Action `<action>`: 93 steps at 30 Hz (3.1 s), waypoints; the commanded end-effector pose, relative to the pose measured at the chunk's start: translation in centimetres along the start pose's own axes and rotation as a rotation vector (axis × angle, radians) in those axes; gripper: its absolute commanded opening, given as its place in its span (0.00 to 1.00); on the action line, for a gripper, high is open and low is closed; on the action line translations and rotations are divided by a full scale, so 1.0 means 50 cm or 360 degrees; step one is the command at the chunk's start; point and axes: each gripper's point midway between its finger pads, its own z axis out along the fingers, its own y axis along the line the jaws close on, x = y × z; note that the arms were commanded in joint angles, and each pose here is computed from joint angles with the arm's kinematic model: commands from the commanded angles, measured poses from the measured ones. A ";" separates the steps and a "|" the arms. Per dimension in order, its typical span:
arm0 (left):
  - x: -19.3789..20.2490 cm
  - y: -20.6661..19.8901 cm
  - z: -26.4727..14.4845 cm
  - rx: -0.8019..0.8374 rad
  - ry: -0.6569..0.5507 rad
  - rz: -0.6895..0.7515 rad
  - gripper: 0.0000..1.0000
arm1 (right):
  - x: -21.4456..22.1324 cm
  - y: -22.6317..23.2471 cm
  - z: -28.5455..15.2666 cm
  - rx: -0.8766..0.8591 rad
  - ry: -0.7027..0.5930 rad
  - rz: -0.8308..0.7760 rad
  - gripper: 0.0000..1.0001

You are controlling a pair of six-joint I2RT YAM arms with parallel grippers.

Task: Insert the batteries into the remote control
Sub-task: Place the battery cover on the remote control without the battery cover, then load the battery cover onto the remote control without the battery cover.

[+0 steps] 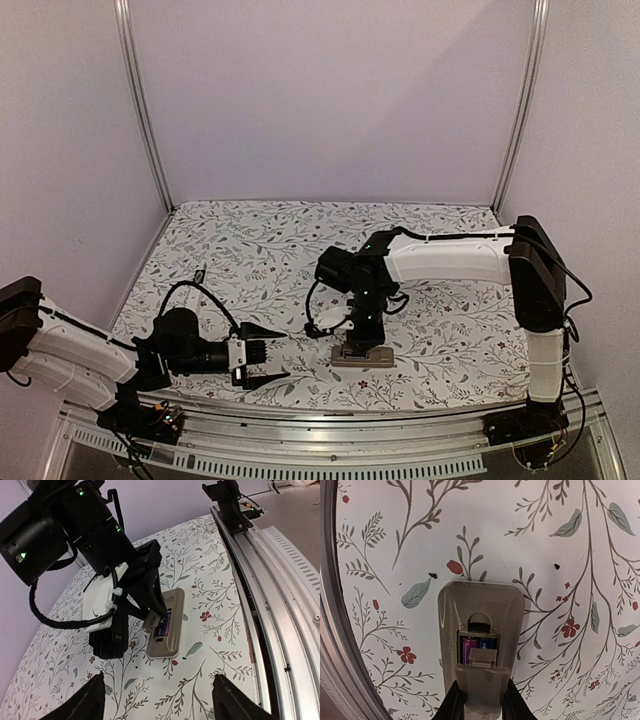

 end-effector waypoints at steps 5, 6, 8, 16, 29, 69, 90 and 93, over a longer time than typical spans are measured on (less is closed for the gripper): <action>-0.004 -0.005 -0.008 -0.0011 -0.0017 -0.0011 0.73 | -0.019 0.024 0.003 -0.0080 -0.0018 -0.0003 0.21; -0.004 -0.005 -0.008 -0.0010 -0.0017 -0.0011 0.73 | -0.020 0.025 0.005 -0.0090 -0.0020 -0.0001 0.21; -0.004 -0.004 -0.008 -0.0010 -0.0015 -0.0011 0.73 | -0.019 0.029 0.010 -0.0105 -0.0018 -0.0001 0.21; -0.003 -0.004 -0.007 -0.0010 -0.0010 -0.0014 0.73 | -0.011 0.023 0.024 -0.0086 0.0011 -0.0006 0.23; -0.002 -0.005 -0.005 -0.0003 -0.0005 -0.0017 0.73 | 0.002 0.019 0.028 -0.0062 0.0039 0.0000 0.26; 0.015 -0.031 0.027 0.0131 0.0077 -0.0033 0.71 | -0.007 0.011 -0.023 0.0009 -0.0048 -0.0029 0.43; 0.088 -0.006 0.152 0.0201 0.0329 -0.0073 0.21 | 0.068 -0.101 -0.171 0.0171 -0.1031 0.1736 0.48; 0.101 0.004 0.167 0.0249 0.0342 -0.0156 0.19 | 0.108 -0.066 -0.128 0.0077 -0.0999 0.1972 0.48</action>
